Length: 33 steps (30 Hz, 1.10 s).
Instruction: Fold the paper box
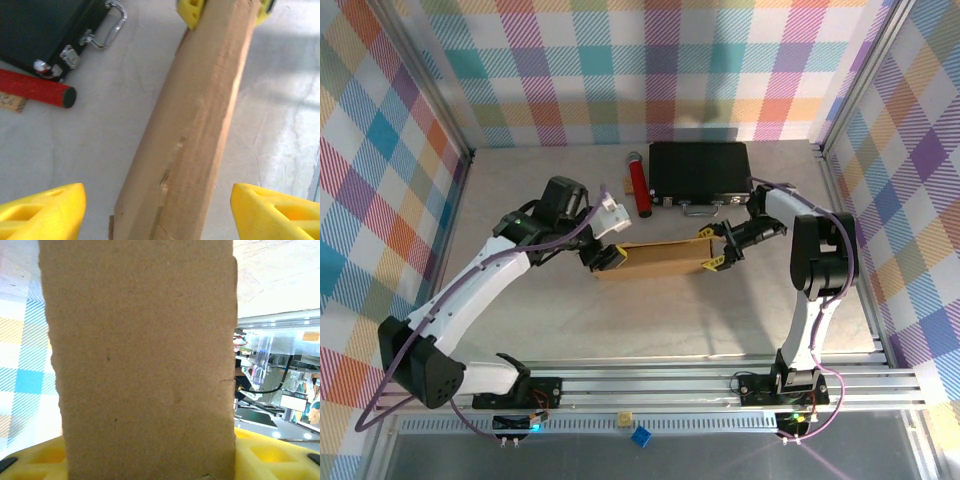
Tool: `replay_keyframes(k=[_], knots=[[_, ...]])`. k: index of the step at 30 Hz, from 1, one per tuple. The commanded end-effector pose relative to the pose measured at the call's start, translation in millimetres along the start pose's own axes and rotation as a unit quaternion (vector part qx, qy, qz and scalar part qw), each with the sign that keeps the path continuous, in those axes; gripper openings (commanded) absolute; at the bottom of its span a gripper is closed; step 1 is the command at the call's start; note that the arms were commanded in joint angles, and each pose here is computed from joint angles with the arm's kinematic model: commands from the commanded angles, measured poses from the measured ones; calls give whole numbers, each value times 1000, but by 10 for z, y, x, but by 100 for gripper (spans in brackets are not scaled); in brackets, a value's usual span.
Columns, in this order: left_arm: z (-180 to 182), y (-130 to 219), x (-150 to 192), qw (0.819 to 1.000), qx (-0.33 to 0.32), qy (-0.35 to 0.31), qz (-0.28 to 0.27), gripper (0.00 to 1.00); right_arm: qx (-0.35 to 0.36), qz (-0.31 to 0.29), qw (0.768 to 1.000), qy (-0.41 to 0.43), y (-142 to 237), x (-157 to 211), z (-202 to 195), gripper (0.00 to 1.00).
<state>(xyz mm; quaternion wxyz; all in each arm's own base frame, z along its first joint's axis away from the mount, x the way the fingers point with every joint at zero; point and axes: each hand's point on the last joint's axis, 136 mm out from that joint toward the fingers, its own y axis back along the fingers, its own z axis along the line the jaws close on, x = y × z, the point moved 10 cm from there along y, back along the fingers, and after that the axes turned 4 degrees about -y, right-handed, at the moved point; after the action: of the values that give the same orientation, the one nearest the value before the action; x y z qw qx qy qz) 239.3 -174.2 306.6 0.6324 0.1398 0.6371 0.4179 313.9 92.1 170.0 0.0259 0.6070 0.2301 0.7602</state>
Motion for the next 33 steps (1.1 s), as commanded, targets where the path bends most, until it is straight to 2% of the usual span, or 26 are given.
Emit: replay_keyframes(k=[1,2,3,4,11,20,26,33], knots=[[-93,6,-13,998,41,-54,8,77,12,0,1000,-20,51,-2,8,56],[-112,-13,-3,997,49,-59,11,80,12,-1,1000,-20,54,-14,22,56],[-127,-31,1,996,57,-64,15,93,13,-1,1000,-22,54,-27,30,56],[-138,-58,-4,995,60,-71,20,100,15,-2,1000,-24,54,-37,36,56],[-5,-331,-18,994,23,-104,39,100,21,0,999,-24,58,-81,78,55],[9,-622,54,991,55,-105,62,100,23,-2,999,-29,53,-117,82,55],[-32,-674,86,990,44,-109,72,93,20,0,999,-32,40,-156,90,55],[-77,-669,107,990,41,-108,75,79,12,1,999,-33,35,-198,121,56]])
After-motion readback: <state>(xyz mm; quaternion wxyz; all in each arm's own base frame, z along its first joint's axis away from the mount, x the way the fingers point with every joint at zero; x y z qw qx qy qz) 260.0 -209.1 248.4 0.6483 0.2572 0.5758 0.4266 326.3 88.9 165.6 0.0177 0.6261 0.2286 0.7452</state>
